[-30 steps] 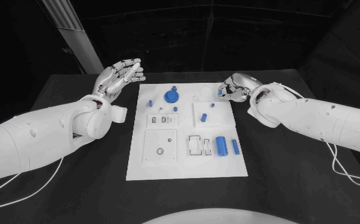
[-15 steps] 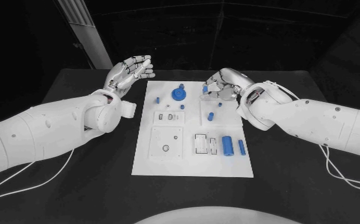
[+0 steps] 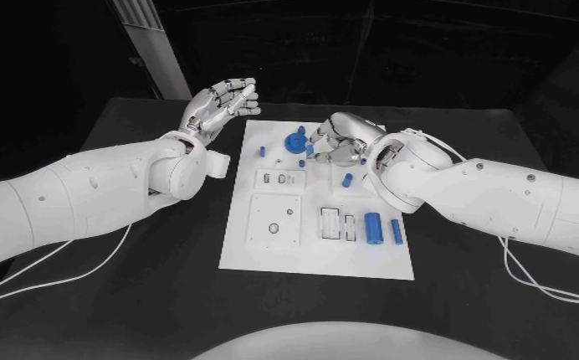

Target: Assemble the parts on the task board

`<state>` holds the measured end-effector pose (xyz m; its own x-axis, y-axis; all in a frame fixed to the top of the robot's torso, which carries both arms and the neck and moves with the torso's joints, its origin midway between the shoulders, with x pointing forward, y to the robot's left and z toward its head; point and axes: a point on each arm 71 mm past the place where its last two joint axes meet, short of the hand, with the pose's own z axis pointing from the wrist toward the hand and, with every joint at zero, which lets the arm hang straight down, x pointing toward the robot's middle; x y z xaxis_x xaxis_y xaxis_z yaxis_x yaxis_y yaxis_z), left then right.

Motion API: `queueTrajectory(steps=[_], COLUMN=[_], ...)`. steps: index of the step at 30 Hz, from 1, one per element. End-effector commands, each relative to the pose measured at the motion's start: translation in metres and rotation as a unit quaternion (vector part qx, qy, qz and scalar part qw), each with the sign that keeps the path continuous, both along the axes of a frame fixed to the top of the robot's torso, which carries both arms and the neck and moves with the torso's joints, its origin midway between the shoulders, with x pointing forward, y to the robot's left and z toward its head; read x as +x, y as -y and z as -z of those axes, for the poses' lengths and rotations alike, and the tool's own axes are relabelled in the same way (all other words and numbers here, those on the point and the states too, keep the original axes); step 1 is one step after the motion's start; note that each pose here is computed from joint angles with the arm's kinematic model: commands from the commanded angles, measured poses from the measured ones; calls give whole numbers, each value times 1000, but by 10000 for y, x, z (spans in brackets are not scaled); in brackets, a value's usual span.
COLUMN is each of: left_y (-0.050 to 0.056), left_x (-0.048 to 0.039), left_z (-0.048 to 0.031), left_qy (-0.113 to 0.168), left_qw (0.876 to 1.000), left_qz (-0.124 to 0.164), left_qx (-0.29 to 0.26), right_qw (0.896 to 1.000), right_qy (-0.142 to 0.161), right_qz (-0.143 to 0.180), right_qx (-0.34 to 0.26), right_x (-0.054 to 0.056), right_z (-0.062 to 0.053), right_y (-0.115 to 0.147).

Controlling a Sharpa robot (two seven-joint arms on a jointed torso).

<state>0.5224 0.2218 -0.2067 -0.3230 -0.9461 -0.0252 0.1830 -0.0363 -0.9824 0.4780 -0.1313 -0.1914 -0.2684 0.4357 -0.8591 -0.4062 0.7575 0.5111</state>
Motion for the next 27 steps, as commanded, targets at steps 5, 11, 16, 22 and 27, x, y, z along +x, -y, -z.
queueTrajectory(steps=[5, 11, 16, 22, 27], left_y=[7, 13, 4, 0, -7], left_x=[-34, -35, -39, -42, -46], left_z=[-138, -138, -139, -140, -141], left_qy=[89, 89, 89, 89, 89], left_qw=[996, 996, 996, 996, 996], left_qz=[8, 9, 8, 8, 8], left_qx=[-31, -32, -32, -32, -32], right_qw=[999, 998, 998, 998, 997], right_qy=[-19, -19, -23, -26, -25], right_qz=[7, -4, -9, -9, -7], right_qx=[-47, -53, -56, -64, -76], right_x=[-49, -71, -94, -115, -125], right_z=[25, 54, 112, 200, 260], right_y=[-218, -371, -453, -507, -529])
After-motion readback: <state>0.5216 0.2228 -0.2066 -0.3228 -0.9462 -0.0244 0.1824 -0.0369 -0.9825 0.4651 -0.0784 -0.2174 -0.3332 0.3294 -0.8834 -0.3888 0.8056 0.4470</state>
